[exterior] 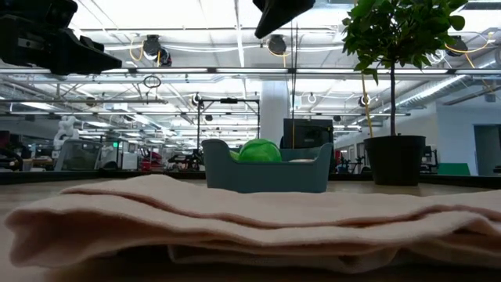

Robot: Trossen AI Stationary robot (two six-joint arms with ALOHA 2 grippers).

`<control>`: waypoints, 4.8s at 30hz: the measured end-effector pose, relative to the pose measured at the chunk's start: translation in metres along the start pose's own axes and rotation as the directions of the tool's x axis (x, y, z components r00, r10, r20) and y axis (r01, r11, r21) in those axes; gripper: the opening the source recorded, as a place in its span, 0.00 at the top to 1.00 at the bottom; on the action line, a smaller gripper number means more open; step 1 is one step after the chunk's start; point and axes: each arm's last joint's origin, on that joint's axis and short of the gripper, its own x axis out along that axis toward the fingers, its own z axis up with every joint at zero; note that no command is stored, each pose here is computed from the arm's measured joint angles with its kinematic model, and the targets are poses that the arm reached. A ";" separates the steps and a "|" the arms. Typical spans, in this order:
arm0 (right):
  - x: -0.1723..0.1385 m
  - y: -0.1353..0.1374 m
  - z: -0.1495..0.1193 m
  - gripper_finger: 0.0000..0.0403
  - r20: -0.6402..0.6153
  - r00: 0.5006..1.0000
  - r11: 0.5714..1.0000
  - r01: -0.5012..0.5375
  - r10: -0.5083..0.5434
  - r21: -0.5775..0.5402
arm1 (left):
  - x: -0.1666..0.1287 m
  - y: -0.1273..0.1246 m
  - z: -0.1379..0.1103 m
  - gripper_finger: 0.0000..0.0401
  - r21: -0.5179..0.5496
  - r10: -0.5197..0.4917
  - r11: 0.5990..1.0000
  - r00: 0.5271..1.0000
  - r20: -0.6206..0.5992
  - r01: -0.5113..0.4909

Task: Pick and placing Produce into tupperware
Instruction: Adjust the dark blue bin

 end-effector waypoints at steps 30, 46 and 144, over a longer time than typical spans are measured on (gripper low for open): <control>0.035 -0.005 -0.022 1.00 0.098 0.991 0.993 -0.098 0.092 0.059 | 0.000 0.000 0.000 0.94 -0.021 -0.001 1.000 1.000 -0.002 0.001; 0.068 -0.028 -0.075 1.00 0.013 1.000 0.983 -0.012 0.010 0.181 | 0.000 0.000 0.000 0.94 -0.028 -0.001 1.000 1.000 -0.001 0.001; 0.097 0.003 -0.117 1.00 -0.144 0.981 0.959 -0.088 0.131 0.271 | 0.000 0.000 -0.001 0.94 -0.017 -0.005 1.000 1.000 -0.015 0.005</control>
